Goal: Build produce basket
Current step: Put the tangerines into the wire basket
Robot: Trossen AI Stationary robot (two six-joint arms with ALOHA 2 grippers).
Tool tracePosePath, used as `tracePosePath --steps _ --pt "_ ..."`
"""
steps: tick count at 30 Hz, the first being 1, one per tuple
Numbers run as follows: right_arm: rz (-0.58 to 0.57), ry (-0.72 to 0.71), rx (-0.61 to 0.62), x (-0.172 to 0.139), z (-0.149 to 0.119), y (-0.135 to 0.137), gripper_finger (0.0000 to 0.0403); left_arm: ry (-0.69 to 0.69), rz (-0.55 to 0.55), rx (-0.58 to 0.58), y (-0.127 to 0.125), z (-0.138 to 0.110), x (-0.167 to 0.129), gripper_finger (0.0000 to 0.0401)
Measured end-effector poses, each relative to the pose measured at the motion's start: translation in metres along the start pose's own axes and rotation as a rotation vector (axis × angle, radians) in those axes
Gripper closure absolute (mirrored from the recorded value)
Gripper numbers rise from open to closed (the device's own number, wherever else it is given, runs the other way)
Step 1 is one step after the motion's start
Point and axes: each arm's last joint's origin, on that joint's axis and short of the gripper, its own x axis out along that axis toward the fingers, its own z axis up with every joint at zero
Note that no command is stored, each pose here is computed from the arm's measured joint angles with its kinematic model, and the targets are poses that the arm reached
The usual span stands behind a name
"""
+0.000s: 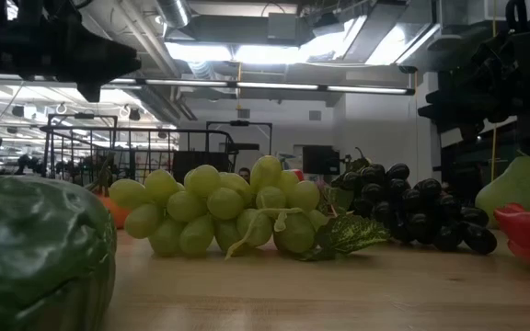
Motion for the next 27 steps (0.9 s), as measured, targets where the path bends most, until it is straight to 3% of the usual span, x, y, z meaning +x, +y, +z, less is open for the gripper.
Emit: tracePosePath --steps 2,5,10,16,23,27 --pt "0.0 0.0 0.0 0.0 0.0 0.0 0.0219 -0.04 0.008 -0.033 0.0 0.004 0.0 0.0286" --pt "0.0 0.0 0.0 0.0 0.0 0.0 0.0219 -0.087 -0.014 -0.201 -0.001 0.009 0.0 0.0286" --pt "-0.02 -0.006 -0.003 0.0 0.0 -0.001 0.0219 -0.093 -0.16 -0.249 -0.012 0.016 0.006 0.0287" --pt "-0.039 -0.013 0.001 0.0 0.001 -0.001 0.0219 0.059 -0.297 -0.064 -0.049 0.056 0.045 0.0287" --pt "-0.04 -0.014 0.004 0.0 0.001 -0.001 0.0219 0.467 -0.165 0.159 -0.087 0.076 0.1 0.0287" --pt "-0.04 -0.013 0.002 0.0 0.001 -0.001 0.0219 0.647 -0.127 0.197 -0.099 0.072 0.116 0.0287"
